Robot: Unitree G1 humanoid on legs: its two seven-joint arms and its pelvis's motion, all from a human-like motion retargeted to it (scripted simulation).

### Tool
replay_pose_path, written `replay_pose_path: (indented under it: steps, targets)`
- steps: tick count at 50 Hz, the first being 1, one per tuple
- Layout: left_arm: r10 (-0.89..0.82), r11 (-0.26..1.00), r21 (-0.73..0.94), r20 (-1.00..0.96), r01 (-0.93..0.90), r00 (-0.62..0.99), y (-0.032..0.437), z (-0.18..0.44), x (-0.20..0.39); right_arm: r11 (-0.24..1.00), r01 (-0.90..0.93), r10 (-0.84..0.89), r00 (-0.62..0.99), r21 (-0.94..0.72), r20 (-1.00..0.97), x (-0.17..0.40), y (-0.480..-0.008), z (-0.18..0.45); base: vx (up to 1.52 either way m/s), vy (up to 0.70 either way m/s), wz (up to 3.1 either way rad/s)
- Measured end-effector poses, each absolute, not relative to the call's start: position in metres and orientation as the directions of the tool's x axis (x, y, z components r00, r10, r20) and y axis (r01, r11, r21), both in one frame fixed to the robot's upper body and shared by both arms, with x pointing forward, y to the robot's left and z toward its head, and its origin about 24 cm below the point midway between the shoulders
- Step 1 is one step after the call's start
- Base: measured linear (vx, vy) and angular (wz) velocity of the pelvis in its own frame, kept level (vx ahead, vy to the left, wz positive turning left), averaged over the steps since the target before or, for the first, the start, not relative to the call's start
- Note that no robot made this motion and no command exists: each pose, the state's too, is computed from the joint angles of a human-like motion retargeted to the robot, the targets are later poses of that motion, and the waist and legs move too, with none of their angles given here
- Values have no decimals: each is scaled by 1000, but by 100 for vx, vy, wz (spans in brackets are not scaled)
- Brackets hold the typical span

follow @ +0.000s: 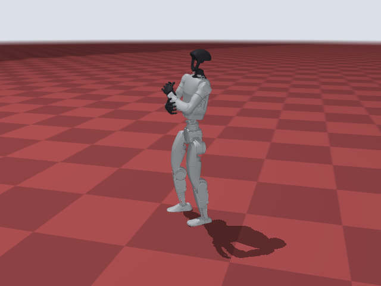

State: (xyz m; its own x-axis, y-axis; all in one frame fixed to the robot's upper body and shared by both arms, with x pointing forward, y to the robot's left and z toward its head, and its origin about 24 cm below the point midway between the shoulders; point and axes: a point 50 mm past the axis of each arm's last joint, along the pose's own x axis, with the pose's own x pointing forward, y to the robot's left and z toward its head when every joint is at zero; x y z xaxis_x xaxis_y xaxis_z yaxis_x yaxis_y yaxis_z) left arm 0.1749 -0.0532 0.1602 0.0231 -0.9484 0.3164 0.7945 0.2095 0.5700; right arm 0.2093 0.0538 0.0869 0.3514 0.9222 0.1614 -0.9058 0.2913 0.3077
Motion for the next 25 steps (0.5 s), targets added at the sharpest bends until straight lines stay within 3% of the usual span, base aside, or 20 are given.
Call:
replay_pose_path:
  steps: [15, 25]
  targets:
    - [-936, 201, 540, 352, 817, -2, -55, 156, 168, 257, -941, 940, 296, 218, 168, 205, 58, 91, 36, -8, 169]
    - [-924, 220, 523, 383, 824, 3, -57, 158, 168, 268, -922, 928, 325, 278, 184, 206, 55, 88, 47, -23, 87]
